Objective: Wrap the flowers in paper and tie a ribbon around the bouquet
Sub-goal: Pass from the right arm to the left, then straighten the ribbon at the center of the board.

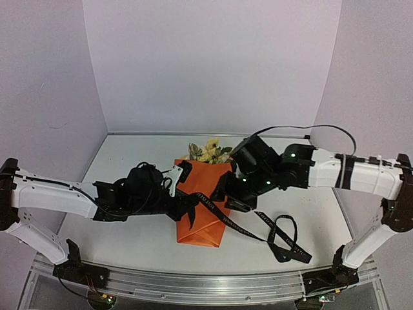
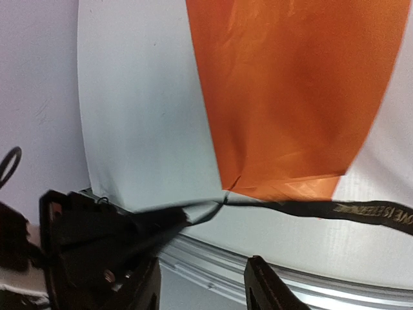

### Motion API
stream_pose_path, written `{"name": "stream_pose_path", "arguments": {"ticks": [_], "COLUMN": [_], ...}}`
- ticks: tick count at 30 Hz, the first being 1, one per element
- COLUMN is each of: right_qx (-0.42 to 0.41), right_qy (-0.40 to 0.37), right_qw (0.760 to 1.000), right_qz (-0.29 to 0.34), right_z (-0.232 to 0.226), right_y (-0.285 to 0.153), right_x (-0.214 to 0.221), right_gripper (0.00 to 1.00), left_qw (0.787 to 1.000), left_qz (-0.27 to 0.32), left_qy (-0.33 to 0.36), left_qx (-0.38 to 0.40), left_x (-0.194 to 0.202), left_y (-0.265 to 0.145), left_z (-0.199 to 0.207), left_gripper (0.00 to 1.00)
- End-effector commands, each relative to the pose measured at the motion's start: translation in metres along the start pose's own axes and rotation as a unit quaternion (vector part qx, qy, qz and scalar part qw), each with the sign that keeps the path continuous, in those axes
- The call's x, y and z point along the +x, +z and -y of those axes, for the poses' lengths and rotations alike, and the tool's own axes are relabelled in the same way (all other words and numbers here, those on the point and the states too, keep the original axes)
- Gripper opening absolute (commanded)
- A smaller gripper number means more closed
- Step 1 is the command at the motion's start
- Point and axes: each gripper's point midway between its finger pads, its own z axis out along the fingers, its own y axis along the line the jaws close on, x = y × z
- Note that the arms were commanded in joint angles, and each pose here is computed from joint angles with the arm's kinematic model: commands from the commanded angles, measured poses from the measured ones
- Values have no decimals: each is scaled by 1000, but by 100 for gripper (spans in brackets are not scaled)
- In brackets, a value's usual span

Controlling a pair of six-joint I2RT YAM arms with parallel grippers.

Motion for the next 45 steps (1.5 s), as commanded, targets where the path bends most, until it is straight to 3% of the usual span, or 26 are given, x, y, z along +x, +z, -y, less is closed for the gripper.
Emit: {"name": "stream_pose_path", "arguments": {"ticks": [1,6,10,15,30,35,41,45], "right_qx": [117,266,310,337,385,395,385,355], "right_qy": [-132,-185,-161,-118,-24,8,29,33], "right_qw": [981,939,935,934,922,918,921,929], "right_qz": [79,118,58,-5,34,34,53,98], "right_z": [85,181,215,225,246,260,264,255], "right_y": [-48,-77,-67,-33,24,35,22,-17], "right_x": [-8,-17,-13,-12,-32,-29,-39,-66], "right_gripper": [60,75,71,62,55,42,0,0], "left_qw": [999,999,1000,1000,999,999,997,995], "left_qz": [42,43,14,-4,1,8,48,87], "left_qy": [-12,-15,-21,-28,-28,-31,-33,-16], "left_qx": [-10,-4,1,5,-20,-30,-54,-54], "left_x": [-19,-16,-1,10,9,6,-13,-42], "left_y": [-27,-46,-45,-43,-52,-58,-77,-99], "left_z": [-2,-3,-4,-4,-13,-16,-23,-16], "left_gripper": [0,0,0,0,0,0,0,0]}}
